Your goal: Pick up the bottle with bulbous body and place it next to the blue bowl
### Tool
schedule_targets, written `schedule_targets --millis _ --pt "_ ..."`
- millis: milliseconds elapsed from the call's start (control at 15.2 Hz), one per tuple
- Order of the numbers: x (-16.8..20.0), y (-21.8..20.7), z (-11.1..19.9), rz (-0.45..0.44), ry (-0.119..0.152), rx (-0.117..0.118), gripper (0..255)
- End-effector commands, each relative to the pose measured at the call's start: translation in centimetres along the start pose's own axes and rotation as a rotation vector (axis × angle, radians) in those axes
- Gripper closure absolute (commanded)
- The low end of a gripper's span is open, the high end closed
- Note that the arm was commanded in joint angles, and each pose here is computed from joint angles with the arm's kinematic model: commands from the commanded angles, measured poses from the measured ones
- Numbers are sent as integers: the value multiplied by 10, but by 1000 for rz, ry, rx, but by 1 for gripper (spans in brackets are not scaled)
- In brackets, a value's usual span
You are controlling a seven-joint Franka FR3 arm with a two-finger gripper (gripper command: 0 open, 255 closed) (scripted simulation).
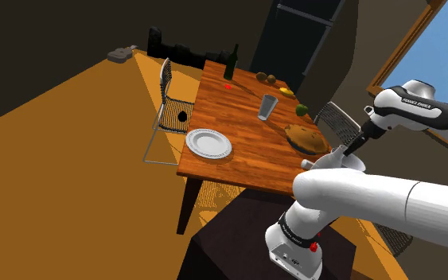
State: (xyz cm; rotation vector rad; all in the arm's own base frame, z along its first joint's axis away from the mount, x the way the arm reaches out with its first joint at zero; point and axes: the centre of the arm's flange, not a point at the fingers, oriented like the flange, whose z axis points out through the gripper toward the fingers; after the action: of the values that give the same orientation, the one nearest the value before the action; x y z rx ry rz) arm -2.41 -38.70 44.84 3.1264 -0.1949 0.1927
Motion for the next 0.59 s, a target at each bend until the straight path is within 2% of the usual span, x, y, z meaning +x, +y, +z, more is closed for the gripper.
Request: schedule_targets --millis 0,66,528 --pt "-1 -1 -25 0 0 1 0" --pt "-1 -1 -35 0 0 1 0" --pt "-1 -1 -35 0 0 1 0"
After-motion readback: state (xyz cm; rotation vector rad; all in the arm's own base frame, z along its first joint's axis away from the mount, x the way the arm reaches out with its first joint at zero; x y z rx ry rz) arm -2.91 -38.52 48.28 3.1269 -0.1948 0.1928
